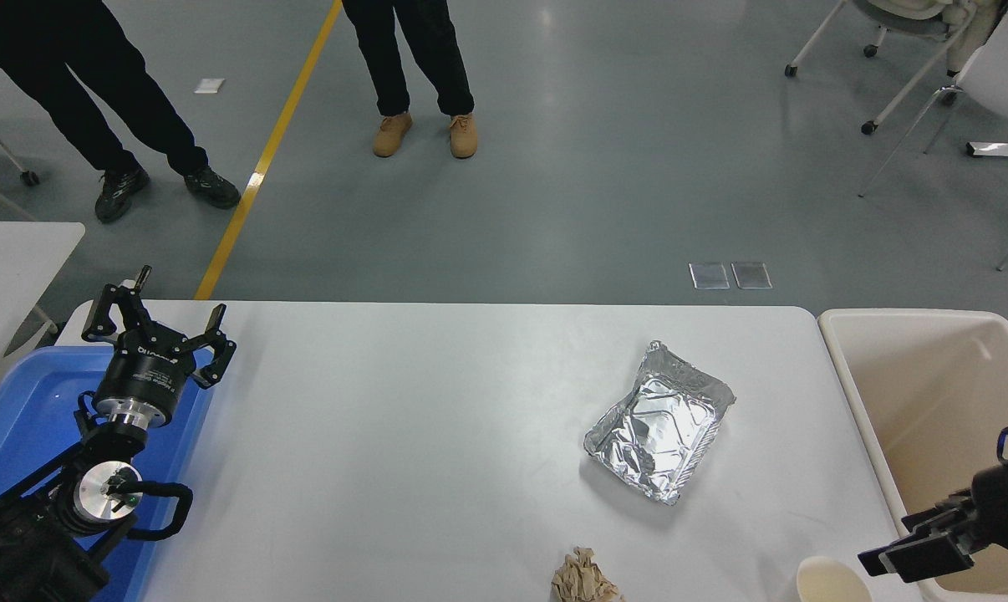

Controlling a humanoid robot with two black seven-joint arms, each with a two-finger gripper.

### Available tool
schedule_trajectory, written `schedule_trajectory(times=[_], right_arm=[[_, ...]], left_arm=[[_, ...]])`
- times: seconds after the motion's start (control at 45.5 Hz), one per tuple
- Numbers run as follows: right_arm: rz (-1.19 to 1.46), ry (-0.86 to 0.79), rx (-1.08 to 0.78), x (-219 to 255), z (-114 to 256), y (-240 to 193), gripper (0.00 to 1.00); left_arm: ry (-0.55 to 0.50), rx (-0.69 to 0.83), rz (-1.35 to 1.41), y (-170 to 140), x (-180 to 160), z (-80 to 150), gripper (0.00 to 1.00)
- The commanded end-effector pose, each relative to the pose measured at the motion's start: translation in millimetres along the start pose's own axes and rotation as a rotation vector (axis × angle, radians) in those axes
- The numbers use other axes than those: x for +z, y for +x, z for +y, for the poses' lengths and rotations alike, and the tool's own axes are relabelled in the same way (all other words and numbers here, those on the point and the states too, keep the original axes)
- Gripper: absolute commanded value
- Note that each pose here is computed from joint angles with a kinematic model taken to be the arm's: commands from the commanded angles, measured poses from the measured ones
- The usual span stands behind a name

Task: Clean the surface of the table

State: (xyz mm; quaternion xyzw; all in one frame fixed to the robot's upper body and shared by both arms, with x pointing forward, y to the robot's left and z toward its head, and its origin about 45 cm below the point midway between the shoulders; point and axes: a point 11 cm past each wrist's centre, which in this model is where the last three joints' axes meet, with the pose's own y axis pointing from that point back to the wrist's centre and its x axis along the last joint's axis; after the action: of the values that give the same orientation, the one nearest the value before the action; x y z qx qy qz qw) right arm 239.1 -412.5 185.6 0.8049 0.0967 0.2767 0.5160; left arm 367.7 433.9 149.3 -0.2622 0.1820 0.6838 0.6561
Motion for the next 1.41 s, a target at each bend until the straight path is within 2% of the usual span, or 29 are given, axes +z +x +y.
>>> schedule_trajectory(times=[0.0, 0.374, 0.725, 0.879, 1.253, 1.385], right_arm=[[-0.037, 0.048, 0.022, -7, -22, -19, 0.98], [-0.049, 0.053, 0.087, -8, -48, -12, 0.98], [-0.045, 0.027, 0.125, 2, -54, -24, 0.97], [-0.047, 0.014, 0.125, 6, -52, -31, 0.9], [-0.069, -0.019, 0.117, 17, -54, -55, 0.86], [-0.071, -0.038, 0.12, 23, -53, -59, 0.77]], left_arm=[[0.0, 0.0, 0.0, 0, 0, 0, 0.99], [0.0, 0.0, -0.001, 0, 0, 0, 0.99], [0.0, 0.0, -0.001, 0, 0, 0, 0.99], [0.0, 0.0, -0.001, 0, 0, 0, 0.99], [0.0, 0.0, 0.0, 0, 0, 0, 0.99], [0.0, 0.0, -0.001, 0, 0, 0, 0.99]])
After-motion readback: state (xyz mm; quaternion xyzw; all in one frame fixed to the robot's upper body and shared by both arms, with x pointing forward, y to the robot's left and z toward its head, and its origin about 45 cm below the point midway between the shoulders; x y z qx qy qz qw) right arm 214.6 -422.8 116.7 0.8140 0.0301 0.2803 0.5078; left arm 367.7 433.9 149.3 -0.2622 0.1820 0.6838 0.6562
